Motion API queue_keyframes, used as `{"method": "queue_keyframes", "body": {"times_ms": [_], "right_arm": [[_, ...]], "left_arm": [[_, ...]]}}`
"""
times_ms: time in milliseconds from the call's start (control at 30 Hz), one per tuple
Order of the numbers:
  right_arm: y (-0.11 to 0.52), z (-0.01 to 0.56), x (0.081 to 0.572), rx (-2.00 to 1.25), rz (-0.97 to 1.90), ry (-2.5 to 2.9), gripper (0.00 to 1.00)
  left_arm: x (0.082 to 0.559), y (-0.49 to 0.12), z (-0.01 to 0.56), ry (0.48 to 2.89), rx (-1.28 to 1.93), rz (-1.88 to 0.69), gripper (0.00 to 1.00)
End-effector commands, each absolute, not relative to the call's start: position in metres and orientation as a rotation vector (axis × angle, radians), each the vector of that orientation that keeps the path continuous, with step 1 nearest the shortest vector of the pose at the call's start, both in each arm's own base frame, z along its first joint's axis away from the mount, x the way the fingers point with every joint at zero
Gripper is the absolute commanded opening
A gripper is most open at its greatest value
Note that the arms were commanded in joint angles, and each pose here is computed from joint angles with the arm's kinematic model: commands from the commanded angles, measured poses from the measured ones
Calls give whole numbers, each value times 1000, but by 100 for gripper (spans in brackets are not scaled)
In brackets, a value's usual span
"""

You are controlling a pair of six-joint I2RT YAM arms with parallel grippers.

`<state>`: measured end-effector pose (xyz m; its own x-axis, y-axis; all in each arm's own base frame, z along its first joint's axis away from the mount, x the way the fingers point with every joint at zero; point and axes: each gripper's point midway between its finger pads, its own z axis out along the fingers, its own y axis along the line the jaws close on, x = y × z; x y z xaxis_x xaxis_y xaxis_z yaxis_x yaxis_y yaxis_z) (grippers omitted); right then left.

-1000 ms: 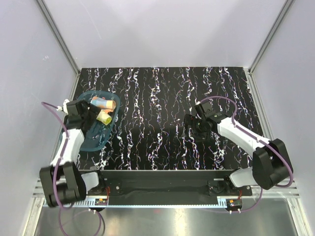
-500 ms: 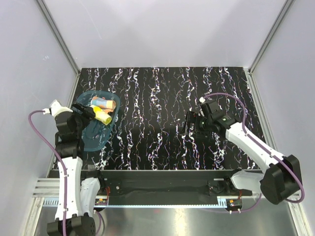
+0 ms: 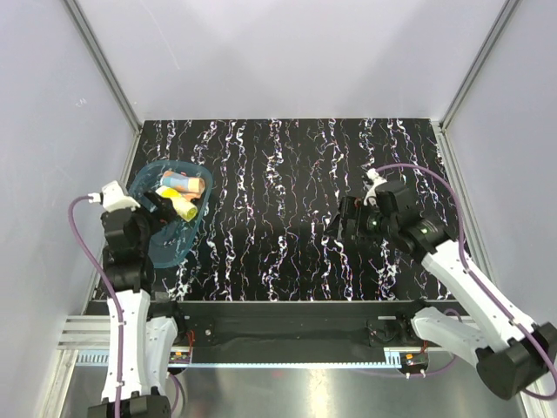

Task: Roll the towels
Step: Place the rolled towel into the container

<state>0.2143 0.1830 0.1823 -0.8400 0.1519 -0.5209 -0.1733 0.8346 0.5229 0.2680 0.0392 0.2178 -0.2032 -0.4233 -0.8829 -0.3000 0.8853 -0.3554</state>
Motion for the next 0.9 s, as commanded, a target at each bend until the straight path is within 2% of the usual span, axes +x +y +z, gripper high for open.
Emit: {"method": "queue_keyframes", "body": {"times_ms": [0,267,467,633,867], "right_arm": [[185,210,207,-87,827,2353,100],[179,226,191,-154,862,2245,100],[176,241,186,-148,879,2175,100],[173,239,188,-109,888,2118,100],[174,243,185,-142,902,2094,100]], "left_arm": [[277,24,228,1696,-398,-170,99],[249,35,257,1462,-265,18,99],[249,45,244,1513,-292,82,98],[251,41,257,1436,-276,52,99],[276,50,234,1520,-335,77,99]]}}
